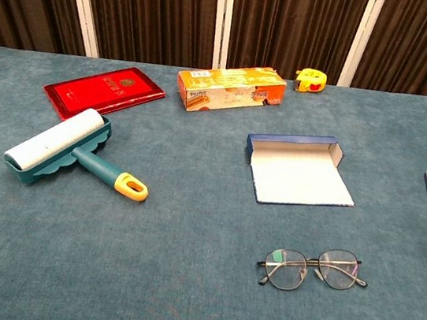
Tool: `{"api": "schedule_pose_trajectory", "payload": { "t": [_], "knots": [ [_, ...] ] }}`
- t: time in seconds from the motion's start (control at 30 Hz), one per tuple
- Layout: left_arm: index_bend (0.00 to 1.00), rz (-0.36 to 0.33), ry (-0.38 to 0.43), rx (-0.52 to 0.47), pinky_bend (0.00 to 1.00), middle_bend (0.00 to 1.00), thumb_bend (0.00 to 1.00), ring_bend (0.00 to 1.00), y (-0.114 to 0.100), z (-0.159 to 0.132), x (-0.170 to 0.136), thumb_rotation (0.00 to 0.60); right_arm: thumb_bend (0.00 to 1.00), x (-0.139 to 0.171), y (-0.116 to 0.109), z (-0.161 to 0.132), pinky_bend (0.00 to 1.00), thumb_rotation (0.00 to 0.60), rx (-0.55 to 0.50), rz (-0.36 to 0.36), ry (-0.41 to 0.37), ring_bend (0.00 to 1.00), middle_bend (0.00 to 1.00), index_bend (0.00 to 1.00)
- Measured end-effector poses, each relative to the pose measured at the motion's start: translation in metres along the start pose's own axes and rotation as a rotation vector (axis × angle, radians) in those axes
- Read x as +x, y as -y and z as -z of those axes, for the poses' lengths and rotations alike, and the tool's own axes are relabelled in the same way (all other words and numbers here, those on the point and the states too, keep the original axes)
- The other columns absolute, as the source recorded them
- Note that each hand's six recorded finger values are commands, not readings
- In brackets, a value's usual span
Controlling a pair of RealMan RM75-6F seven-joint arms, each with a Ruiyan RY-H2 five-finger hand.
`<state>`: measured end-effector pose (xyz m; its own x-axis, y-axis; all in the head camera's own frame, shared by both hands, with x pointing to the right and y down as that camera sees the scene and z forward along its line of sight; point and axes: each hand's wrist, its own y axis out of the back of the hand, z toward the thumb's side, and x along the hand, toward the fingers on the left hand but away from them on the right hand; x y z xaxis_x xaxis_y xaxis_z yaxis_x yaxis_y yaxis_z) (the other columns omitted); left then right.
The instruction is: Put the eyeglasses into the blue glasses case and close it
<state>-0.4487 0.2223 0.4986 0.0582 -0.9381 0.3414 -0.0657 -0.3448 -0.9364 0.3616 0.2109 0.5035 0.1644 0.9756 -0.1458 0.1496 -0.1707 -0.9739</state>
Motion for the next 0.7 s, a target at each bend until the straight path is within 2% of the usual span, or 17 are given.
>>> {"api": "schedule_pose_trajectory", "payload": {
  "t": [0.2, 0.33, 0.4, 0.47, 0.53, 0.6, 0.7],
  "knots": [
    [0.00, 0.010, -0.007, 0.001, 0.00, 0.00, 0.00, 0.00, 0.002, 0.002, 0.001, 0.600, 0.00, 0.000, 0.007, -0.004, 0.00, 0.600, -0.003, -0.036, -0.011, 0.00, 0.00, 0.00],
    [0.00, 0.021, -0.006, 0.018, 0.00, 0.00, 0.00, 0.00, 0.007, 0.000, 0.006, 0.600, 0.00, -0.005, 0.025, -0.012, 0.00, 0.600, -0.032, -0.127, -0.049, 0.00, 0.00, 0.01],
    [0.00, 0.032, -0.007, 0.027, 0.00, 0.00, 0.00, 0.00, 0.011, -0.001, 0.009, 0.600, 0.00, -0.011, 0.039, -0.019, 0.00, 0.600, -0.045, -0.204, -0.082, 0.00, 0.00, 0.08],
    [0.00, 0.044, -0.015, 0.036, 0.00, 0.00, 0.00, 0.00, 0.015, 0.000, 0.012, 0.600, 0.00, -0.018, 0.055, -0.029, 0.00, 0.600, -0.056, -0.291, -0.123, 0.00, 0.00, 0.24],
    [0.00, 0.055, -0.027, 0.042, 0.00, 0.00, 0.00, 0.00, 0.019, 0.002, 0.015, 0.600, 0.00, -0.025, 0.069, -0.039, 0.00, 0.600, -0.066, -0.367, -0.162, 0.00, 0.00, 0.35],
    [0.00, 0.062, -0.039, 0.046, 0.00, 0.00, 0.00, 0.00, 0.022, 0.004, 0.017, 0.600, 0.01, -0.032, 0.085, -0.052, 0.00, 0.600, -0.078, -0.449, -0.209, 0.00, 0.00, 0.40],
    [0.00, 0.070, -0.056, 0.054, 0.00, 0.00, 0.00, 0.00, 0.026, 0.007, 0.021, 0.600, 0.10, -0.043, 0.105, -0.073, 0.00, 0.600, -0.087, -0.542, -0.274, 0.00, 0.00, 0.43]
  ]
}}
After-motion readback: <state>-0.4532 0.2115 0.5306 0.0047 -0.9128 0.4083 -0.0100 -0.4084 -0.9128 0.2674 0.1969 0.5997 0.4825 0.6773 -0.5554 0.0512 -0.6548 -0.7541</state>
